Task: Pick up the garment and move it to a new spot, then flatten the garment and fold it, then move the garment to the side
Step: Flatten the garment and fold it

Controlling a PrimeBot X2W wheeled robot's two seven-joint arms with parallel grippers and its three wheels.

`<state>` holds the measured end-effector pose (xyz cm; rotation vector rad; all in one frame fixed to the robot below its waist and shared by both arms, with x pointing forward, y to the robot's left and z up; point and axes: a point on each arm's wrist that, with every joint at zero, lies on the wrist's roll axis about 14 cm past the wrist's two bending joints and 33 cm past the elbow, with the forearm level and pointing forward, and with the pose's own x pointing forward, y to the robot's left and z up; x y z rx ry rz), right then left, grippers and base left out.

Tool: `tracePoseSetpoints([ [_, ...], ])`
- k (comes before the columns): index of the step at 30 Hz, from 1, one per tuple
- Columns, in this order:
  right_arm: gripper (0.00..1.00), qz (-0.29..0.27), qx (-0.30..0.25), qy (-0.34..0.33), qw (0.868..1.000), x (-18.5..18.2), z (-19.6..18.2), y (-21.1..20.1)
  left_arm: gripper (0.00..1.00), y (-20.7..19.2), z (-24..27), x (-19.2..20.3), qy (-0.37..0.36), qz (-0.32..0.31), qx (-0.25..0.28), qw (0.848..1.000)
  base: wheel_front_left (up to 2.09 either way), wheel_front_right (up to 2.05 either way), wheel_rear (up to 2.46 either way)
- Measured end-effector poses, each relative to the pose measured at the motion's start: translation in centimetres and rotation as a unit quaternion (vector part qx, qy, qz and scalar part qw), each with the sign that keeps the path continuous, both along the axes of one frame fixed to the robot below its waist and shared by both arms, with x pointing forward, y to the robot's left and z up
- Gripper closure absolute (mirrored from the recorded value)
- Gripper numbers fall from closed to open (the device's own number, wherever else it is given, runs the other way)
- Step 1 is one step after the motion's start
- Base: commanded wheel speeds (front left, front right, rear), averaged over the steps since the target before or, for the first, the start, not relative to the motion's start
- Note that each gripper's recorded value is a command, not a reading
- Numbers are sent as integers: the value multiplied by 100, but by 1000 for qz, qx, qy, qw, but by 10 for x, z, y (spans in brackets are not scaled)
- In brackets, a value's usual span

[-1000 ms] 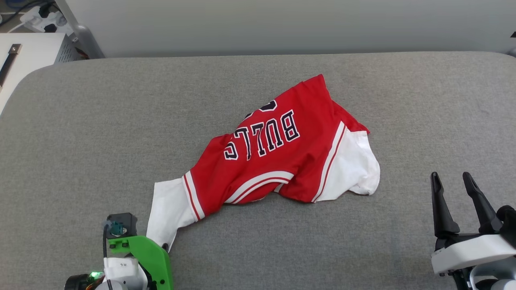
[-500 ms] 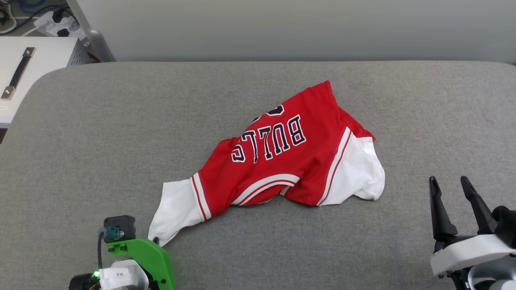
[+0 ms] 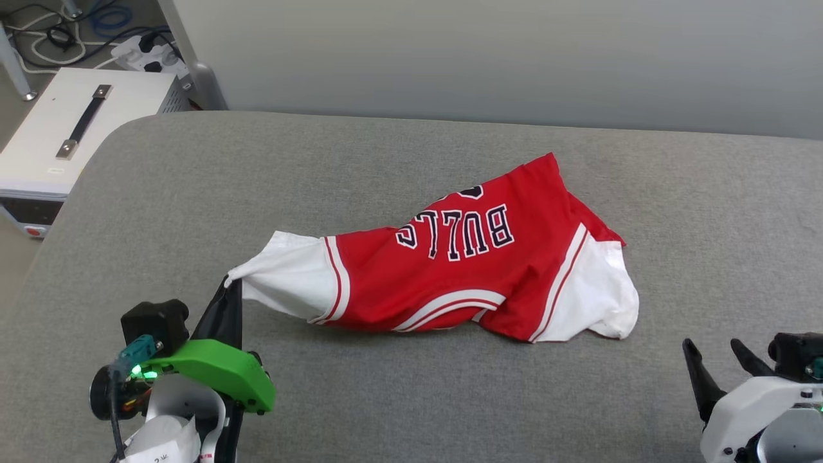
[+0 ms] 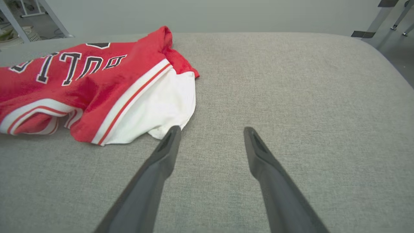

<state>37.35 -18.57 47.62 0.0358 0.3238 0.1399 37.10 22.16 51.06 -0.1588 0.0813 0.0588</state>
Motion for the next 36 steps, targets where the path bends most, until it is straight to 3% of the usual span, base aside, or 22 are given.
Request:
tracePoseSetpoints([
  [3,0,10,-2,64,998,2,-15,4,100,1,10,1,-23,-1,6,1000,0,0,0],
  [4,0,12,26,119,993,9,-26,12,100,2,17,2,-41,-2,11,999,0,0,0],
  [8,0,32,21,170,985,36,-34,25,100,3,14,5,-38,-5,14,999,0,0,0],
  [17,0,51,-9,234,971,59,-65,40,100,10,5,8,-30,3,22,999,0,0,0],
  [28,0,93,-23,299,949,55,-105,64,100,24,-10,7,-8,24,32,999,0,0,0],
  [29,50,97,-23,302,948,55,-106,65,100,25,-11,7,-6,25,32,999,0,0,0],
  [30,60,98,-22,302,948,56,-106,65,100,25,-11,7,-6,26,32,999,0,0,0],
  [31,100,97,-22,299,949,56,-105,64,100,26,-11,6,-6,26,32,999,0,0,0],
  [36,100,90,-17,262,961,63,-92,58,100,26,-9,5,-10,25,34,999,0,0,0],
])
